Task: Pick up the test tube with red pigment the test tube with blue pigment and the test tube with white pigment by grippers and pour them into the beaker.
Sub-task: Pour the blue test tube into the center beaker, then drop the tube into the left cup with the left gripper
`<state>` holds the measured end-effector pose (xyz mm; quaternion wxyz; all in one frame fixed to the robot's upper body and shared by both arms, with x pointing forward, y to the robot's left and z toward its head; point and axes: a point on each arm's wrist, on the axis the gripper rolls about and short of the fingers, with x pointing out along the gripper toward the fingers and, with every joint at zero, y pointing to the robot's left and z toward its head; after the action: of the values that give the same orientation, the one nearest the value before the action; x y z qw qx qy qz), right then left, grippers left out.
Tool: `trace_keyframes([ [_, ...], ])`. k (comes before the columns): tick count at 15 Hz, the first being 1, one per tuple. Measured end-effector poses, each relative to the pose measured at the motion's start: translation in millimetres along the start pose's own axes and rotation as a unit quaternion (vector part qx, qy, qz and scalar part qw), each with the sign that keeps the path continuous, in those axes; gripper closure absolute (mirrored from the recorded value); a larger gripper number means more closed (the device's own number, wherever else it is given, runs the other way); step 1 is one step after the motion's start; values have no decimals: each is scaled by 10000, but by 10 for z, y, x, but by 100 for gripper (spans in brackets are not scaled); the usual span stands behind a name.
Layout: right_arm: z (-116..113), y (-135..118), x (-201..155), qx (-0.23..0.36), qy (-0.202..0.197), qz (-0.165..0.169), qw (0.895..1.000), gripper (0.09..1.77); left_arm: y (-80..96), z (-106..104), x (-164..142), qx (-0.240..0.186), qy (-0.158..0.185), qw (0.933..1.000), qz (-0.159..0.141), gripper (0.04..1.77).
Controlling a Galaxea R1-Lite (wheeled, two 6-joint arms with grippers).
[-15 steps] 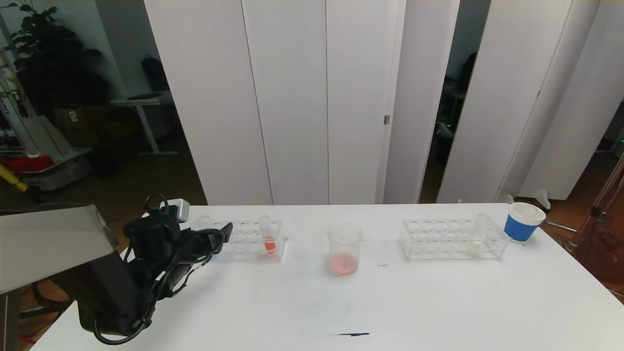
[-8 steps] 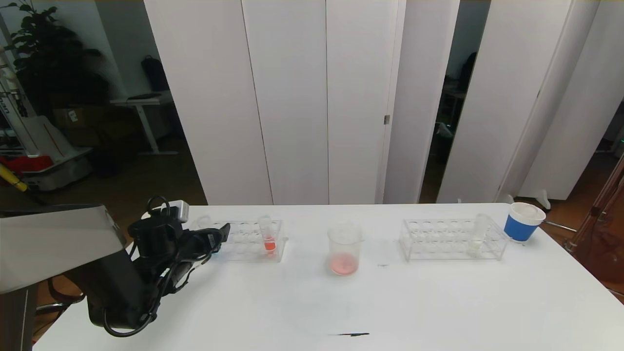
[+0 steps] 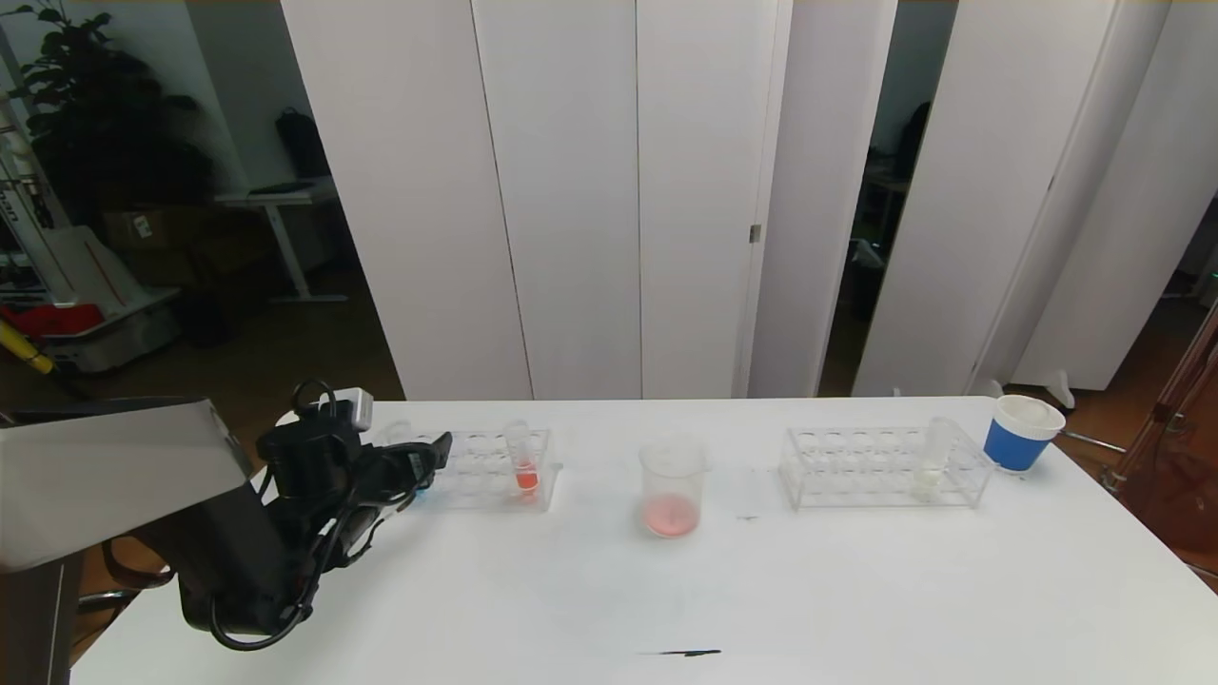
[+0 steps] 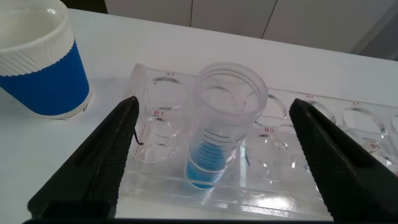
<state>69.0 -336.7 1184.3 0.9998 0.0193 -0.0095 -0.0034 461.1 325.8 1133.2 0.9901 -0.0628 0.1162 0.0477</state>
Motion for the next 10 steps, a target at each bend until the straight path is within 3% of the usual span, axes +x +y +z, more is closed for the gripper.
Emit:
trace_keyframes([
  [2, 0, 0, 0, 0, -2, 0, 10000, 11, -2, 1, 14, 0, -4, 10000, -5, 11],
  [3, 0, 0, 0, 2, -2, 0, 10000, 11, -2, -4, 19, 1, 9, 10000, -5, 30],
  [4, 0, 0, 0, 2, -2, -2, 10000, 11, -2, -5, 20, 2, 19, 10000, -15, 62],
  [5, 0, 0, 0, 0, -2, 0, 10000, 11, -3, -4, 21, 2, 20, 10000, -26, 107],
  [6, 0, 0, 0, 0, -2, 0, 10000, 11, -1, -4, 21, 6, 20, 10000, -23, 136],
  [7, 1, 0, 0, 0, -3, 0, 10000, 11, -2, -5, 20, 7, 25, 10000, -34, 135],
  [8, 0, 0, 0, -1, -2, 0, 10000, 11, -5, -3, 18, 2, 23, 10000, -49, 111],
  [9, 0, 0, 0, -1, 0, 0, 10000, 11, -5, -4, 14, 5, 28, 10000, -49, 124],
  [10, 0, 0, 0, 0, -2, 2, 10000, 11, 1, -6, 12, 1, 36, 10000, -54, 124],
])
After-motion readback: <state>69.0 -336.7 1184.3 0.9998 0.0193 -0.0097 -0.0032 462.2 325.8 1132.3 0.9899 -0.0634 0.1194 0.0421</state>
